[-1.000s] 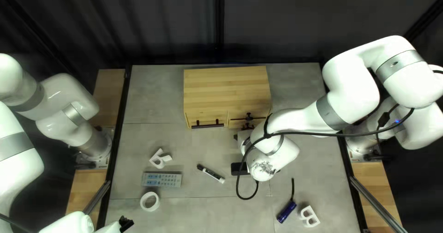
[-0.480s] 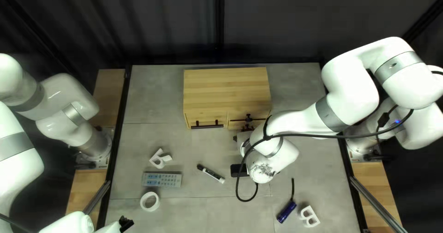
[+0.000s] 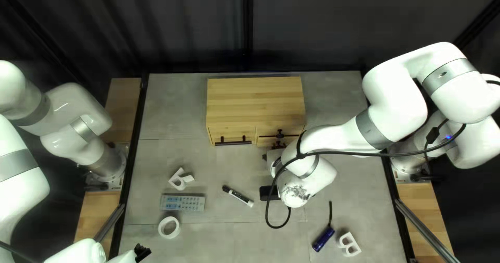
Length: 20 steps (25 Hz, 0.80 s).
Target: Open drawers and place objects into drawer and close
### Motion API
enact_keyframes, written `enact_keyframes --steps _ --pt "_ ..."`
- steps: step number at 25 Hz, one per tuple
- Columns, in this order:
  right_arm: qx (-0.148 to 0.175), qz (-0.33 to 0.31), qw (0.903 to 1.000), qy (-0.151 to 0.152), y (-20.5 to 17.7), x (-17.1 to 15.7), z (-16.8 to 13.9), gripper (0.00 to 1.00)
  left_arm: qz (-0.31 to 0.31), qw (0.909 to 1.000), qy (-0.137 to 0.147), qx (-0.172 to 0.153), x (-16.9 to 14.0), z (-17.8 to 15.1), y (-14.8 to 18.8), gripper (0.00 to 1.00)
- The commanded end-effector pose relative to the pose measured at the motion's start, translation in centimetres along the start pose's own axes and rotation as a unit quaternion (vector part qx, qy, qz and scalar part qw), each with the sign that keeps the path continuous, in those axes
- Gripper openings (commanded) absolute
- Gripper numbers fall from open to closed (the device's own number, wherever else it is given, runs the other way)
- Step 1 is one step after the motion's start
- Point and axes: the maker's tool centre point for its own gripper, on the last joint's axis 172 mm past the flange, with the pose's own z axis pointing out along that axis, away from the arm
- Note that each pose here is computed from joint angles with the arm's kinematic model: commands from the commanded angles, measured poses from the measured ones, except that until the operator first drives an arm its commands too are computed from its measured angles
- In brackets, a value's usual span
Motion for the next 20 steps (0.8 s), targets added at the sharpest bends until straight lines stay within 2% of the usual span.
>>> enact_keyframes --steps 1,20 --pt "0.000 0.000 1.0000 0.002 0.02 0.07 0.09 0.03 0.000 1.0000 0.000 0.000 0.00 0.00 0.00 1.00" --pt "-0.002 -0.002 1.0000 0.002 0.02 0.38 -0.23 0.02 0.000 1.0000 0.000 0.000 0.00 0.00 0.00 1.00"
